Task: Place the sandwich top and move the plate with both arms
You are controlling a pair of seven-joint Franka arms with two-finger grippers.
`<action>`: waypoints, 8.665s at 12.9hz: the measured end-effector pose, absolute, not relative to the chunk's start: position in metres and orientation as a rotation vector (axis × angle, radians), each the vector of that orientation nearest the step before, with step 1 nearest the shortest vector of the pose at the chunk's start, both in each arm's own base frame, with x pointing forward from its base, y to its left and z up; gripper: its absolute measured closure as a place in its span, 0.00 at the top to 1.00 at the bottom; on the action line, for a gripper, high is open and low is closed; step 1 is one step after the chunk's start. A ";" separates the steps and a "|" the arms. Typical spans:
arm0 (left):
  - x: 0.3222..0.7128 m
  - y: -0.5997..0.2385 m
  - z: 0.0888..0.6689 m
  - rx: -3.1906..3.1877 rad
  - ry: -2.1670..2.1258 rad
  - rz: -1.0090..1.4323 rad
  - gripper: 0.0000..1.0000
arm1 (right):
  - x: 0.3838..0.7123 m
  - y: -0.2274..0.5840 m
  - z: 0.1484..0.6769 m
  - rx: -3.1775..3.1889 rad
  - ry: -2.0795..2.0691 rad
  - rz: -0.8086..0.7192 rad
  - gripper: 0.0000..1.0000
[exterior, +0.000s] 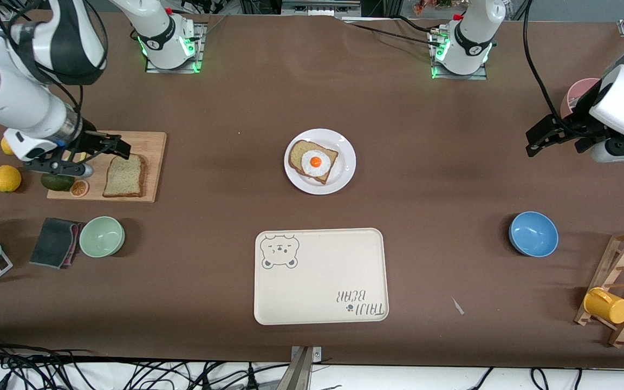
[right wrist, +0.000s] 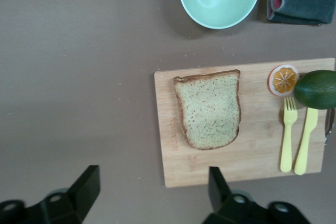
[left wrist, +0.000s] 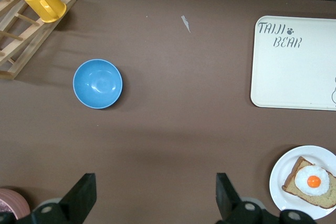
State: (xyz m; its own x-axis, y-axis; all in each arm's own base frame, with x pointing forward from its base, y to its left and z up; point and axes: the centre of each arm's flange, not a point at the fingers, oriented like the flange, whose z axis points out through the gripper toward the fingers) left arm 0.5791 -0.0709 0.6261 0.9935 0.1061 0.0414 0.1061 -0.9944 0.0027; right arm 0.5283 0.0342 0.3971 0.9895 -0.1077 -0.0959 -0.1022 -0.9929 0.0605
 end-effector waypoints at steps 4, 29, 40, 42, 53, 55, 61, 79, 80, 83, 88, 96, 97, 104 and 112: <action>0.579 -0.075 0.626 3.136 0.155 0.066 1.00 | 0.510 0.026 0.314 3.051 -0.202 -0.184 0.77; 0.579 -0.075 0.626 3.136 0.155 0.066 1.00 | 0.514 0.009 0.199 2.934 -0.151 -0.278 0.06; 0.579 -0.075 0.626 3.136 0.156 0.066 1.00 | 0.545 0.050 0.250 2.821 -0.085 -0.427 0.04; 0.579 -0.074 0.626 3.136 0.157 0.066 1.00 | 0.549 0.088 0.270 2.794 -0.112 -0.415 0.04; 0.579 -0.073 0.626 3.136 0.161 0.066 1.00 | 0.502 0.381 0.347 2.956 -0.077 -0.243 0.04; 0.579 -0.072 0.626 3.136 0.164 0.066 1.00 | 0.492 0.427 0.343 2.992 -0.014 -0.252 0.04; 0.581 -0.061 0.624 3.136 0.195 0.056 1.00 | 0.487 0.530 0.319 3.037 0.146 -0.168 0.04; 0.580 -0.070 0.634 3.132 0.169 0.085 1.00 | 0.403 0.608 0.242 2.853 0.506 -0.023 0.04; 0.580 -0.069 0.634 3.133 0.171 0.083 1.00 | 0.403 0.608 0.243 2.856 0.506 -0.020 0.04; 0.581 -0.065 0.633 3.133 0.184 0.081 1.00 | 0.406 0.609 0.248 2.863 0.503 -0.008 0.09; 0.580 -0.068 0.634 3.133 0.173 0.082 1.00 | 0.427 0.599 0.262 2.867 0.453 0.025 0.57; 0.580 -0.070 0.634 3.133 0.170 0.083 1.00 | 0.568 0.457 0.369 2.962 0.016 0.035 1.00; 0.580 -0.070 0.634 3.133 0.170 0.083 1.00 | 0.578 0.438 0.371 2.941 0.005 0.005 1.00; 0.581 -0.064 0.633 3.133 0.185 0.079 1.00 | 0.635 0.310 0.422 2.930 -0.149 -0.083 1.00; 0.587 -0.055 0.623 3.151 0.209 0.055 1.00 | 0.647 0.185 0.505 3.024 -0.246 -0.125 1.00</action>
